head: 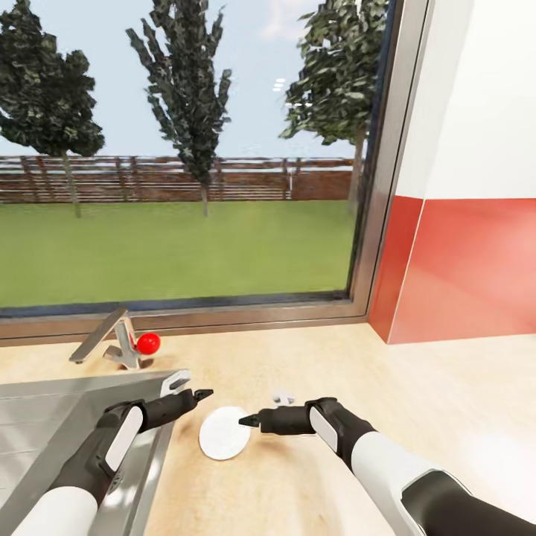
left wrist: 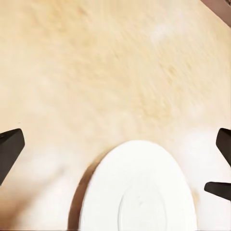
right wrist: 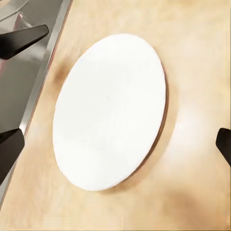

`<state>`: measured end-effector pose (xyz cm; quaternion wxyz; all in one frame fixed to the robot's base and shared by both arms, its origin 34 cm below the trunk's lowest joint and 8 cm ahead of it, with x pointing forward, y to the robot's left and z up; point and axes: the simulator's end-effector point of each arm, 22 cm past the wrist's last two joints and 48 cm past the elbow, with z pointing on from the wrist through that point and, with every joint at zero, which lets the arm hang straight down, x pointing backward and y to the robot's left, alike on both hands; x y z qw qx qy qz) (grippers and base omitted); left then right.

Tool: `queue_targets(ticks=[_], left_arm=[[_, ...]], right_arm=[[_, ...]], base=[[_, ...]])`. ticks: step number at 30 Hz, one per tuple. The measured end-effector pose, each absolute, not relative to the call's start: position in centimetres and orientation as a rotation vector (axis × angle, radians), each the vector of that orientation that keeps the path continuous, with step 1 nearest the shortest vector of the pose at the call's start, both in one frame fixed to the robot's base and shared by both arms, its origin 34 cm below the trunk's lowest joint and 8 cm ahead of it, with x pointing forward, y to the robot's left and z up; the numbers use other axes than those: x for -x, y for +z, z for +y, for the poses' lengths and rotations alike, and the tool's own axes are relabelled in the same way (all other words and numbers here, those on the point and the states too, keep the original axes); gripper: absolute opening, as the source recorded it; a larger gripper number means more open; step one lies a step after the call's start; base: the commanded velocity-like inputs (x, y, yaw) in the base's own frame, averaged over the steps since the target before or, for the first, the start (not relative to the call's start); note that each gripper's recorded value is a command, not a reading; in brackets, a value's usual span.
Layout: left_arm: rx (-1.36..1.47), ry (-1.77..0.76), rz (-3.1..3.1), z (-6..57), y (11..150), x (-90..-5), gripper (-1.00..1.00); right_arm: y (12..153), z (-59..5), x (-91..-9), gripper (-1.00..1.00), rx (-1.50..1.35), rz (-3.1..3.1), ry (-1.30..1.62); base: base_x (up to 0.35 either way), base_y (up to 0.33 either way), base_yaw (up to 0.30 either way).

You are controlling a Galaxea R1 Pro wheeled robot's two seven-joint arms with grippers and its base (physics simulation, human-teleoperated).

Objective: Set up a coffee station on the kitchen countertop: keep the coffee maker on the countertop, move the bottle of coffee from the kitchen shelf to the counter next to the coffee maker, place a paper coffee filter on top of the coffee maker, put the saucer next to the coffee maker with the coffee cup on the saucer, and place the electric kettle next to the coffee maker.

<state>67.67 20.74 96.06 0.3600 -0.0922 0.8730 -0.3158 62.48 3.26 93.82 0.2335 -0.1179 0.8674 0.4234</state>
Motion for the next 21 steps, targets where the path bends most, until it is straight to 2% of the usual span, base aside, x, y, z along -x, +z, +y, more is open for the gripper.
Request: queue_targets(ticks=[21], left_arm=[[0.287, -0.779, 2.213, 20.7, 93.0, -67.5, 1.00]], right_arm=[[93.2, 3.5, -61.8, 1.00, 0.319, 2.400, 1.176]], base=[[0.021, 0.000, 0.000]])
